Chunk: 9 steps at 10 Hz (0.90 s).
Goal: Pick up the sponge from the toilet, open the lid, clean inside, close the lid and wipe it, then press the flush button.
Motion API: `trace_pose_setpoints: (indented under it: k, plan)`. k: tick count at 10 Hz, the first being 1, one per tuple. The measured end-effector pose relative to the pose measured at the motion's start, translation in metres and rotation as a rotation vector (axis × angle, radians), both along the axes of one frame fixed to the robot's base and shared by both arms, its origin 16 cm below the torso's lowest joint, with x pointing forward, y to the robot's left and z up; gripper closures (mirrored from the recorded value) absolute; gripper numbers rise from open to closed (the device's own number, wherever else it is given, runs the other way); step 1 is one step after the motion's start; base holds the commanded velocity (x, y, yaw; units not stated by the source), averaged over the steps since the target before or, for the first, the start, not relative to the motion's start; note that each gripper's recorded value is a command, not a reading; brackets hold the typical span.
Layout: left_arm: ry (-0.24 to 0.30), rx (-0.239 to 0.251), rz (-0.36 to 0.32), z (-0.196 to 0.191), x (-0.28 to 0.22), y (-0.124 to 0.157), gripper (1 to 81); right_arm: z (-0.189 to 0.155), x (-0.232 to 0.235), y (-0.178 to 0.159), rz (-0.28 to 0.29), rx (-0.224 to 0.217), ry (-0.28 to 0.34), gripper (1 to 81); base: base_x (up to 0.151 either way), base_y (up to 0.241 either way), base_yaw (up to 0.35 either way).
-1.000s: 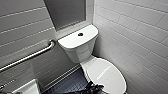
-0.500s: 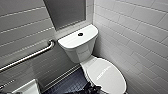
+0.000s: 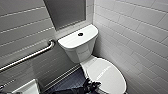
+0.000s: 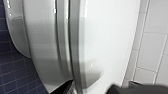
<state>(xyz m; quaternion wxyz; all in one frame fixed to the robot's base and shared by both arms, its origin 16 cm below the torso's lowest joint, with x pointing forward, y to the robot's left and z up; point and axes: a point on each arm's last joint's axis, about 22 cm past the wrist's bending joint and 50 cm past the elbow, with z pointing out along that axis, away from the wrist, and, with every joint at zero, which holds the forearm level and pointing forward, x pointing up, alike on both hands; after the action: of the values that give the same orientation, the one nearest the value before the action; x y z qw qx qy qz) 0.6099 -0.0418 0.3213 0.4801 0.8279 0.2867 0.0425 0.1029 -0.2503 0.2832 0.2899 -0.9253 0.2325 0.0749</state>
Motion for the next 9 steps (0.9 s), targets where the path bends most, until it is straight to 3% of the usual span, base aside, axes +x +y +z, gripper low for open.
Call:
trace_pose_setpoints:
  k: [3,9]
  plan:
    - [0.007,-0.003,0.008,0.001,0.004,0.002,1.0,0.0,0.0,0.0,0.0,0.0,0.0,81.1,0.0,0.0,0.0]
    - [0.027,0.037,0.009,-0.015,0.009,0.0,1.0,0.001,0.004,-0.006,-0.009,-0.008,-0.014,81.1,0.0,0.0,0.0]
